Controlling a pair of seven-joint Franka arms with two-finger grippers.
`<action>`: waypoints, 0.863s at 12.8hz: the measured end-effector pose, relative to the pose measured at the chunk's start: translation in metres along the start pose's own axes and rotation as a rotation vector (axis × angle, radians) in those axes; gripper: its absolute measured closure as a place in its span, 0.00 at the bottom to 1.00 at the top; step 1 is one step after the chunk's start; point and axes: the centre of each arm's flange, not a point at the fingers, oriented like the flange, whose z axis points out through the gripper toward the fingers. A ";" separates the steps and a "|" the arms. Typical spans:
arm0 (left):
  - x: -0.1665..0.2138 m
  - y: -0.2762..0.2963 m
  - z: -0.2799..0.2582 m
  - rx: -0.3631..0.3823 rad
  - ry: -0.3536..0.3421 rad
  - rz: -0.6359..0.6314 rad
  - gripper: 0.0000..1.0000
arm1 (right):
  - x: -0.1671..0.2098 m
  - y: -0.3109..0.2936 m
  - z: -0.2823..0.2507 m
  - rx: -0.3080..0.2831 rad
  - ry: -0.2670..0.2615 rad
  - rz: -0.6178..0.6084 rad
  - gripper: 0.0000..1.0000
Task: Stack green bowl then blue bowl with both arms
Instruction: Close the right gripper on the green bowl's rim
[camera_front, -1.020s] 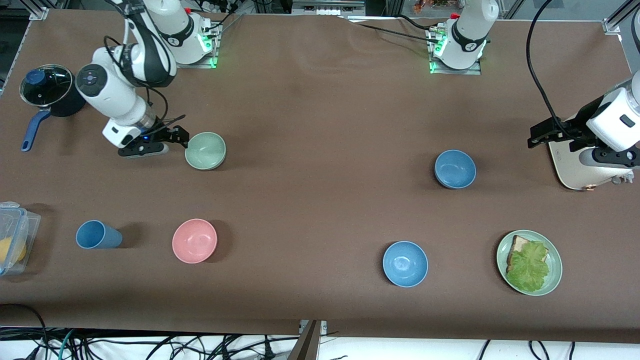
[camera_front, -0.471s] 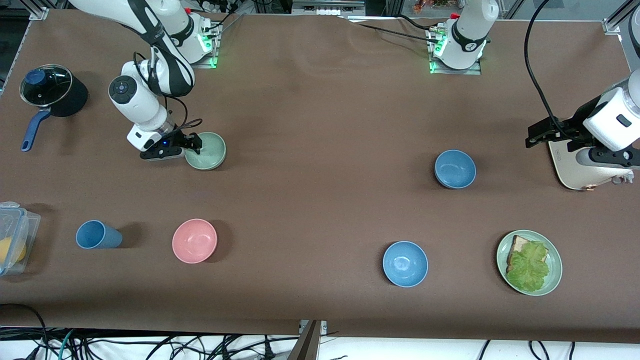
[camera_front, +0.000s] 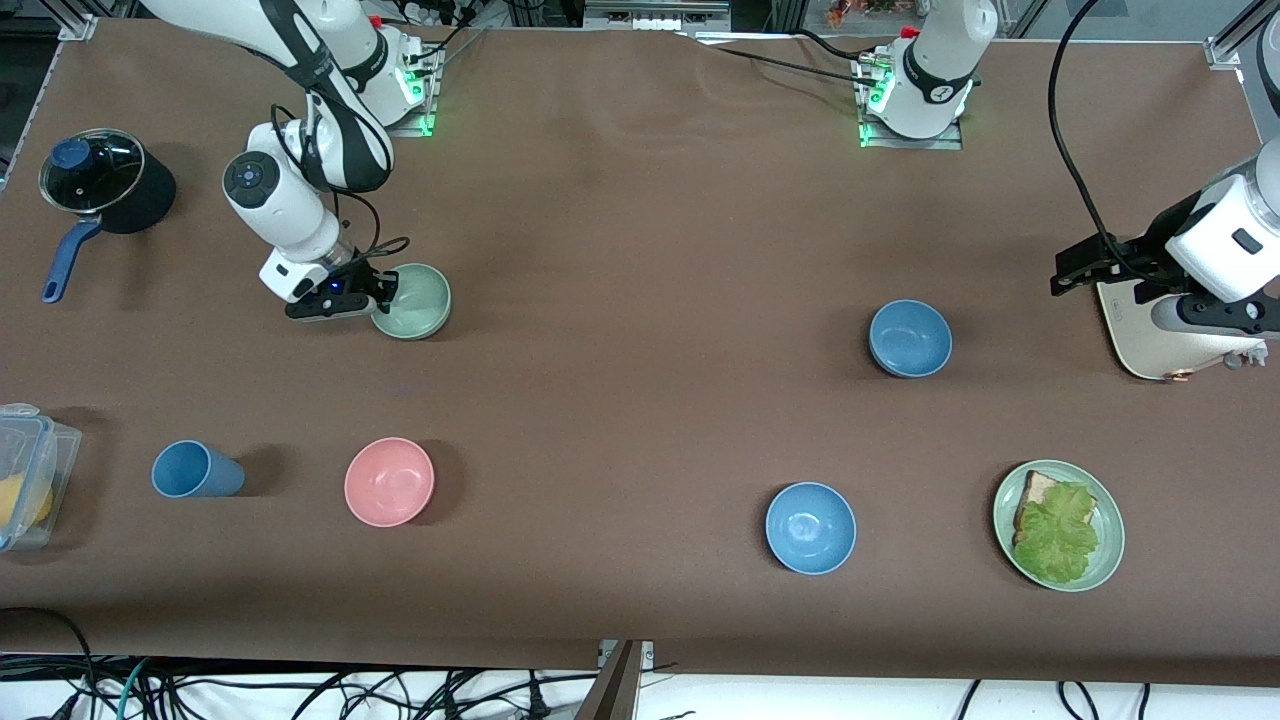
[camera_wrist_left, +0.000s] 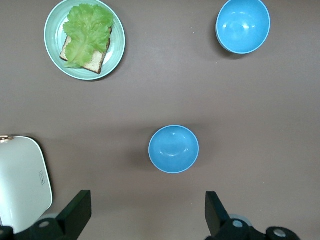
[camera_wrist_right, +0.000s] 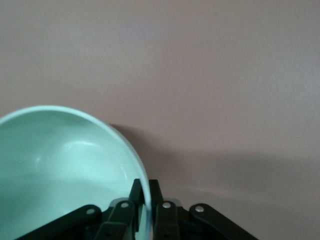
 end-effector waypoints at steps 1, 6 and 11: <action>0.000 0.000 0.000 0.000 0.000 0.000 0.00 | 0.002 -0.003 -0.004 0.002 0.003 -0.005 0.92; 0.000 0.000 0.000 0.000 0.000 0.001 0.00 | 0.056 -0.054 -0.046 0.030 -0.038 0.010 0.94; 0.000 0.001 0.000 0.000 0.001 0.001 0.00 | 0.132 -0.219 -0.092 0.105 -0.055 0.133 0.94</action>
